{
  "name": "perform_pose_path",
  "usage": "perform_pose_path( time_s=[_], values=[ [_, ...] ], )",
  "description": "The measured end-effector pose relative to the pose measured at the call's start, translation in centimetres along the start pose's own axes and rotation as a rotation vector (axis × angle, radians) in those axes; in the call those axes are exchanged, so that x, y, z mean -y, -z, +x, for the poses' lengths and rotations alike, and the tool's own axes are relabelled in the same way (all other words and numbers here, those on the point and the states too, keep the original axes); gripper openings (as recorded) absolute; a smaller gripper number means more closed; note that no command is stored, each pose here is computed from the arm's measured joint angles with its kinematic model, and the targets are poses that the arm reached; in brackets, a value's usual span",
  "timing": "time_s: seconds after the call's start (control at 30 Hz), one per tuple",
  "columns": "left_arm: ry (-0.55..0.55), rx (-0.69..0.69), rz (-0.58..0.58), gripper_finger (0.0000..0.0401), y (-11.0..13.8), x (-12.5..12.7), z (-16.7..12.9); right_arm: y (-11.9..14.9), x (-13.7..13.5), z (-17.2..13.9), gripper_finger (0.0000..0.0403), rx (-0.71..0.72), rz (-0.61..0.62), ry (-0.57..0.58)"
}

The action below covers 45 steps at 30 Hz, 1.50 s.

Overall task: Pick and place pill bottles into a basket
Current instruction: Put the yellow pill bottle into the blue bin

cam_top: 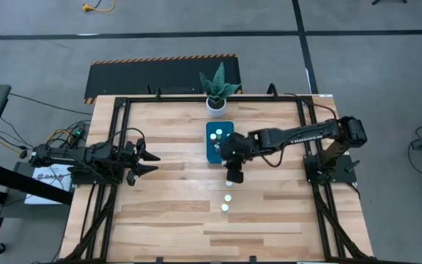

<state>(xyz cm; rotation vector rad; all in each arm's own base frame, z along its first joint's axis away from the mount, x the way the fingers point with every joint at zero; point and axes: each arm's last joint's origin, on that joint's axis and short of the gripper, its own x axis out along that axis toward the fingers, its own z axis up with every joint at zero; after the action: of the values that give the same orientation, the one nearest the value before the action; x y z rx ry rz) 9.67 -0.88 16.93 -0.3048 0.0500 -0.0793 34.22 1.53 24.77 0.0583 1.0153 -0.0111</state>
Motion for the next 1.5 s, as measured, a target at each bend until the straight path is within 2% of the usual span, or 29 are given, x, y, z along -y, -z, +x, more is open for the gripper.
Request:
perform_pose_path(
  time_s=[0.17, 0.47, 0.63, 1.07, 1.17, 1.5],
  values=[
    [0.000, 0.000, 0.000, 0.0170, 0.0, 0.0, 0.0, -0.9, 2.3, -0.6, 0.0115, 0.030, 0.013, 0.037],
    [0.000, 0.000, 0.000, 0.0170, 0.0, 0.0, 0.0, -0.5, 7.5, -0.9, 0.0118, 0.009, 0.086, 0.114],
    [0.000, 0.000, 0.000, 0.0170, 0.0, 0.0, 0.0, 0.0, 9.2, -0.8, 0.0119, 0.010, 0.128, 0.113],
    [0.000, 0.000, 0.000, 0.0170, 0.0, 0.0, 0.0, 1.5, 8.2, 1.4, 0.0121, 0.031, 0.111, 0.094],
    [0.000, 0.000, 0.000, 0.0170, 0.0, 0.0, 0.0, 2.0, 8.2, 2.0, 0.0124, 0.043, 0.137, 0.094],
    [0.000, 0.000, 0.000, 0.0170, 0.0, 0.0, 0.0, 1.8, 8.3, 2.0, 0.0121, 0.064, 0.125, 0.098]
  ],
)
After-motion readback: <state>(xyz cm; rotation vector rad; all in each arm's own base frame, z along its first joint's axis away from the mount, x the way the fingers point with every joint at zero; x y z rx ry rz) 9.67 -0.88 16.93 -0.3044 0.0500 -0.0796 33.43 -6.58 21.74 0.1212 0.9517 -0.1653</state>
